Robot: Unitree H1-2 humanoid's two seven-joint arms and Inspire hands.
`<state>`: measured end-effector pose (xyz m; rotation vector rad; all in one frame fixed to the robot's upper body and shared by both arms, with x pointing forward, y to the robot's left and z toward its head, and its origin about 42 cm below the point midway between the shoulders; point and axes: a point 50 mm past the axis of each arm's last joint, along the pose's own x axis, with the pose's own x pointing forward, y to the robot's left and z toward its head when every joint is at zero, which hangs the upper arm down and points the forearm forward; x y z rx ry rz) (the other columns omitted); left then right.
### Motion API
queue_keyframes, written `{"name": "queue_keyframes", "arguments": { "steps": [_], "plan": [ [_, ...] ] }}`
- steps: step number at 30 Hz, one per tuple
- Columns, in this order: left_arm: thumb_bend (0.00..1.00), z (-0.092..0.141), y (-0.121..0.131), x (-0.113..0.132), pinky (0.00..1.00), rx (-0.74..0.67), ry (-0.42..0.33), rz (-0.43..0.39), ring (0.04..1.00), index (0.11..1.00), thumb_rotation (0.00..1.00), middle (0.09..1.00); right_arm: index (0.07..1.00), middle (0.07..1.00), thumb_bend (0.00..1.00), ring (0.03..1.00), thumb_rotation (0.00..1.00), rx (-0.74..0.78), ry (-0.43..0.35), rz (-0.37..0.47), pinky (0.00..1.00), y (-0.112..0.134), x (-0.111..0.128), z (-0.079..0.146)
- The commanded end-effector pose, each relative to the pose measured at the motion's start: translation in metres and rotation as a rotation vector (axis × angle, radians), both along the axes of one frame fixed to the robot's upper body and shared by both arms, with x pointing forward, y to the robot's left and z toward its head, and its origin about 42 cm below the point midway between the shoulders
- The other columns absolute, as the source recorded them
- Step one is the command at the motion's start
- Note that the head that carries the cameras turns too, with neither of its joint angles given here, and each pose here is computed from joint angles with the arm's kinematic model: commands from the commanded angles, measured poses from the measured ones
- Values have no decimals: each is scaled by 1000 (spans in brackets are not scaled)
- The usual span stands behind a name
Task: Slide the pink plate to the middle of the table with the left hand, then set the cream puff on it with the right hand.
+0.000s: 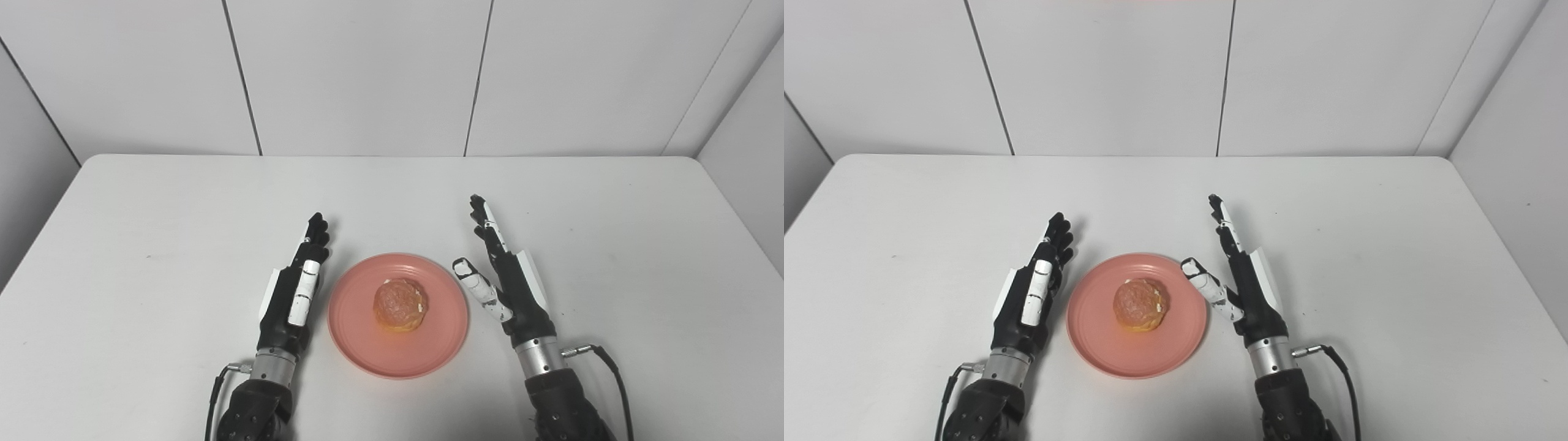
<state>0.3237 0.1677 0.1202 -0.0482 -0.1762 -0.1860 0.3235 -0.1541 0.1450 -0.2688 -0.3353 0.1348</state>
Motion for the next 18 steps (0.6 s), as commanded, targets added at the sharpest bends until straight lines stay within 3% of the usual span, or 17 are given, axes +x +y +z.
{"name": "queue_keyframes", "arguments": {
  "steps": [1, 3, 9, 12, 18],
  "plan": [
    [651, -17, 0, -8, 1000, -8, 44, 7, 998, 978, 962, 1000, 995, 989, 657, 999, 999, 59, -9, -9, 1000, 1, 1, 12],
    [645, -18, 0, -8, 1000, -10, 45, 6, 1000, 987, 965, 1000, 989, 985, 672, 994, 990, 115, 21, -3, 1000, 3, 1, 11],
    [641, -18, -1, -8, 1000, -24, 45, 20, 1000, 984, 952, 1000, 994, 997, 597, 983, 976, 211, 58, 20, 1000, 5, -1, 6],
    [634, -17, -3, -9, 1000, -54, 54, 35, 1000, 981, 900, 1000, 994, 1000, 588, 997, 901, 266, 90, 32, 1000, 5, 1, 3],
    [646, -17, -3, -8, 1000, -38, 54, 35, 1000, 998, 919, 1000, 978, 993, 542, 997, 841, 356, 150, 18, 1000, 5, 3, -2]
  ]
}}
